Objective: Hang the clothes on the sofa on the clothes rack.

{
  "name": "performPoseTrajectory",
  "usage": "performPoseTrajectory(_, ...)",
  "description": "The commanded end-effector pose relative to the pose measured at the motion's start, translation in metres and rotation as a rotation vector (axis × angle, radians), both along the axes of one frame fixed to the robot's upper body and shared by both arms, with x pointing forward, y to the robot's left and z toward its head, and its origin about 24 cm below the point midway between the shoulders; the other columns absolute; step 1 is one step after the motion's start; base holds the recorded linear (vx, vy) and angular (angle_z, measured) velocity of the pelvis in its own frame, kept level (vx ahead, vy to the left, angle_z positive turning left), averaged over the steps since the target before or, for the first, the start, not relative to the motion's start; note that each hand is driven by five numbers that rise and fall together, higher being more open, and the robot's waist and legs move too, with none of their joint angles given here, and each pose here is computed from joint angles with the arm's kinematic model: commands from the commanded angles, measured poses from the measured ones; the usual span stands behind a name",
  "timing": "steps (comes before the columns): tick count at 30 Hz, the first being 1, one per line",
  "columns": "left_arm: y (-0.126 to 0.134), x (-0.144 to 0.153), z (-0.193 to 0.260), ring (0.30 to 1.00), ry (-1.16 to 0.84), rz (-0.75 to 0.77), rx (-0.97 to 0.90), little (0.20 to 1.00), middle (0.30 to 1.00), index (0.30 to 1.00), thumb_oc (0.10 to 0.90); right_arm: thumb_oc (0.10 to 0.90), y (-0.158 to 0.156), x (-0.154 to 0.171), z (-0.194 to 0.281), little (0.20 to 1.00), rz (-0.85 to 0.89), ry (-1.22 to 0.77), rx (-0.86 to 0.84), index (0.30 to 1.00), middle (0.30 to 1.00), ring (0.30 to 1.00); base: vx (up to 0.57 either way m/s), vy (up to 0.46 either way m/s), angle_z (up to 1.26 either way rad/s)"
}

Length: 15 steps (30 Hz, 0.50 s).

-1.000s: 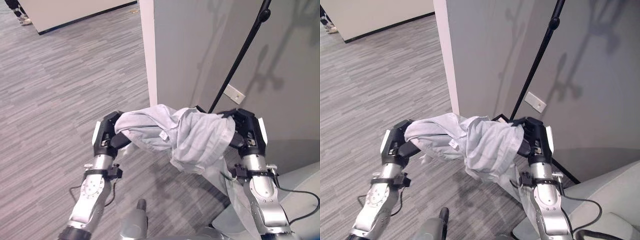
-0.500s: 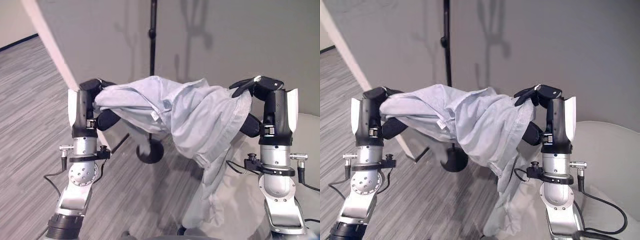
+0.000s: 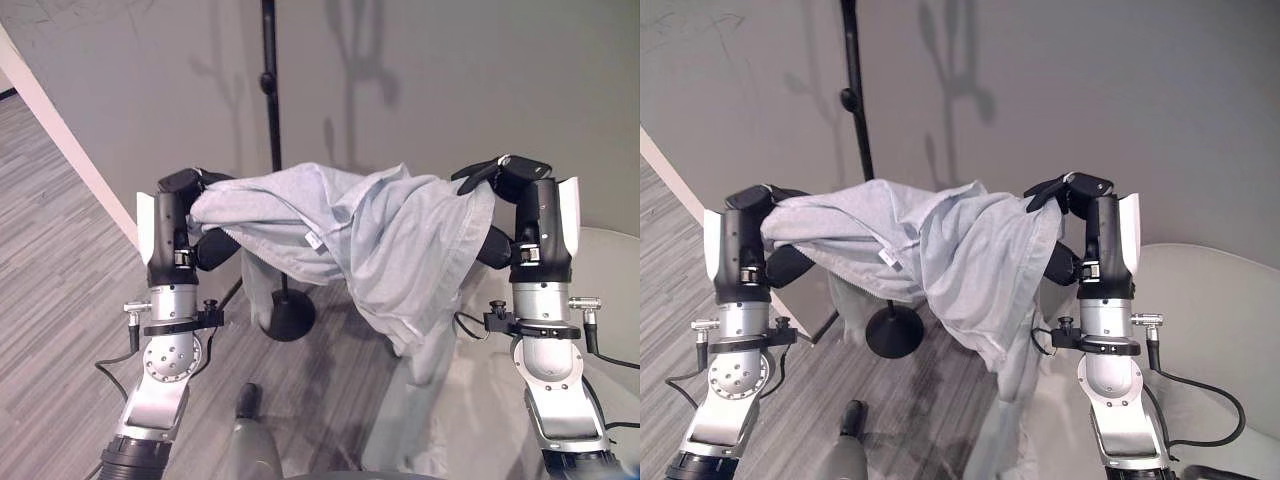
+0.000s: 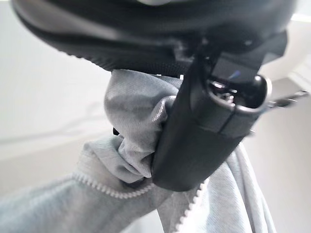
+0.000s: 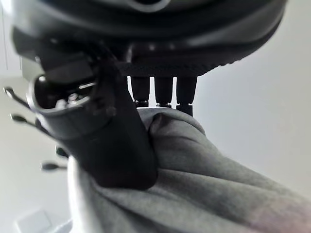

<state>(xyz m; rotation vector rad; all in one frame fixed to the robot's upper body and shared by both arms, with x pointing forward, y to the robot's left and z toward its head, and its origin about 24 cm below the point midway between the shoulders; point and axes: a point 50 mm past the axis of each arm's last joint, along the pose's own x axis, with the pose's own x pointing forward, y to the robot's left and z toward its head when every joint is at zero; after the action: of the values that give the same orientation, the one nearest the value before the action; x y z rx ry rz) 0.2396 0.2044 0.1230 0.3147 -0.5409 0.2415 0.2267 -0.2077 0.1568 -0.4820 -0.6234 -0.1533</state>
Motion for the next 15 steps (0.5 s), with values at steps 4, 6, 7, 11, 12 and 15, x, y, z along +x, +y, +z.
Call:
performPoseTrajectory(4,0.02,-0.016,0.053,0.3,-0.298,0.099,-0.018,0.3,0.3,0.3,0.4,0.4,-0.011,-0.002,0.042,0.3,-0.017,-0.229,0.059,0.3,0.3,0.3,0.04,0.173,-0.29)
performPoseTrajectory(6,0.015,-0.013,0.051,0.3,-0.269,0.052,0.042,0.3,0.3,0.3,0.4,0.4,-0.024,-0.01,0.017,0.3,-0.133,-0.113,0.05,0.3,0.3,0.3,0.31,1.12,0.35)
performPoseTrajectory(7,0.014,-0.013,0.051,0.3,-0.269,0.051,0.045,0.3,0.3,0.3,0.4,0.4,-0.024,-0.01,0.016,0.3,-0.135,-0.112,0.052,0.3,0.3,0.3,0.24,0.701,0.71)
performPoseTrajectory(11,0.025,-0.014,0.061,0.3,-0.315,0.155,0.157,0.3,0.3,0.3,0.4,0.4,-0.036,-0.008,0.018,0.3,-0.343,-0.17,0.022,0.3,0.3,0.3,0.12,0.403,-0.29)
performPoseTrajectory(12,0.028,-0.016,0.065,0.3,-0.344,0.205,0.199,0.3,0.3,0.3,0.4,0.4,-0.042,-0.014,0.021,0.3,-0.459,-0.214,-0.025,0.3,0.3,0.3,0.04,0.225,-0.92)
performPoseTrajectory(15,0.024,-0.022,0.069,0.3,-0.376,0.206,0.251,0.3,0.3,0.3,0.4,0.4,-0.057,-0.029,0.029,0.3,-0.621,-0.286,-0.037,0.3,0.3,0.3,0.11,0.288,-0.19)
